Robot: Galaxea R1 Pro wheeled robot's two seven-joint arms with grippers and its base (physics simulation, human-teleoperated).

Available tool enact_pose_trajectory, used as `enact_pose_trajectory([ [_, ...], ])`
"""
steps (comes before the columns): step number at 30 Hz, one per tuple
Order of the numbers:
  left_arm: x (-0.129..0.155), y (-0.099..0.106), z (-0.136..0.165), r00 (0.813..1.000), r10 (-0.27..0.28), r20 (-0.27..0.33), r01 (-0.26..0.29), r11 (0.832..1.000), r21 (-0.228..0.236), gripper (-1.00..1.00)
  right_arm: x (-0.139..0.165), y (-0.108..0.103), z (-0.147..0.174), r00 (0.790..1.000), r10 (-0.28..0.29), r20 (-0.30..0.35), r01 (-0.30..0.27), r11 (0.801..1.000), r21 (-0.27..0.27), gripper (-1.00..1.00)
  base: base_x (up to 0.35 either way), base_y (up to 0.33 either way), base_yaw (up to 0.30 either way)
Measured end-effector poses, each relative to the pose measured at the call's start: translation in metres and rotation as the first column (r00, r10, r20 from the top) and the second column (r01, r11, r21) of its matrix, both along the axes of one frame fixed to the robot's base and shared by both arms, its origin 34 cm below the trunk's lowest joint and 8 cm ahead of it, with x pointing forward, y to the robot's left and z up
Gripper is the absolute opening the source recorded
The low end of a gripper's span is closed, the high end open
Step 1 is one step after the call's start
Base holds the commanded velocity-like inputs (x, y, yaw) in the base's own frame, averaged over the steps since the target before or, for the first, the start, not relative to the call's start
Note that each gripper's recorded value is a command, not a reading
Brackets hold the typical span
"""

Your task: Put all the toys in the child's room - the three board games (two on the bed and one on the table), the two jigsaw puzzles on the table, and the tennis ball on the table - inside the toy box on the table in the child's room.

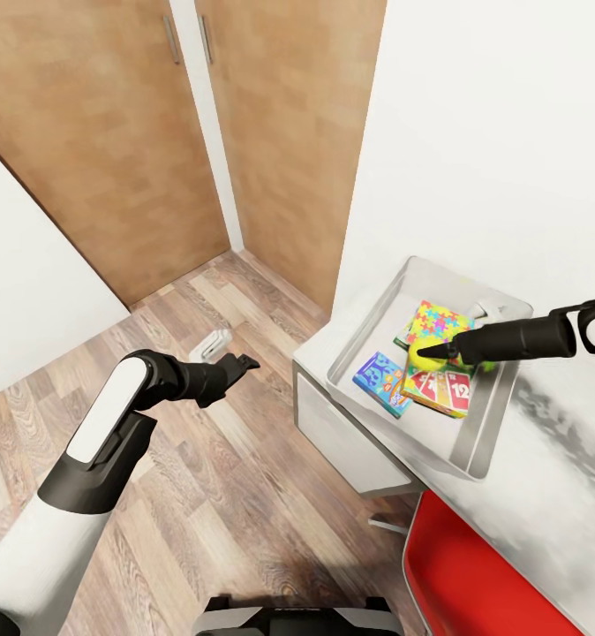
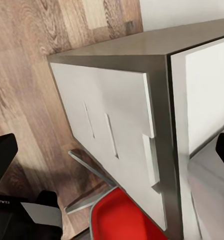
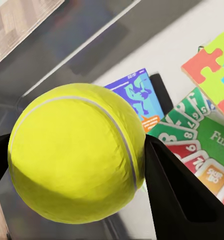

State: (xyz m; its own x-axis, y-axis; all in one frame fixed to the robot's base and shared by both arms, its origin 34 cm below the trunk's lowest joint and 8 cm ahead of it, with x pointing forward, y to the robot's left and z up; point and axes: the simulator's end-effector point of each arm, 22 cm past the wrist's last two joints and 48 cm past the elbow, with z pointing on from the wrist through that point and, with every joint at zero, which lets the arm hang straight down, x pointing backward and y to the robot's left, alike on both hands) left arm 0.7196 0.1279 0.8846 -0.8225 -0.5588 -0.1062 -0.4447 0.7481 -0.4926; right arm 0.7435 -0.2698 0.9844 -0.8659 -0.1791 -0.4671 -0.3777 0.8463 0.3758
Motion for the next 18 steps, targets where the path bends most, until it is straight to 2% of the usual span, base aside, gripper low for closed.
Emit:
enact_pose_trajectory([
  [11, -0.001, 0.001, -0.004, 1.000, 0.002, -0.011, -0.002, 1.000, 0.004, 1.00, -0.009, 0.006, 0.014, 0.995, 0.077, -0.061, -0.078, 0.997, -0.013, -1.00, 0.000, 0.000, 0.000],
  [18, -0.002, 0.002, -0.007, 1.000, 0.004, -0.018, -0.004, 1.000, 0.006, 1.00, -0.028, 0.012, 0.001, 0.980, 0.147, -0.137, -0.156, 0.986, -0.057, -1.00, 0.000, 0.000, 0.000],
])
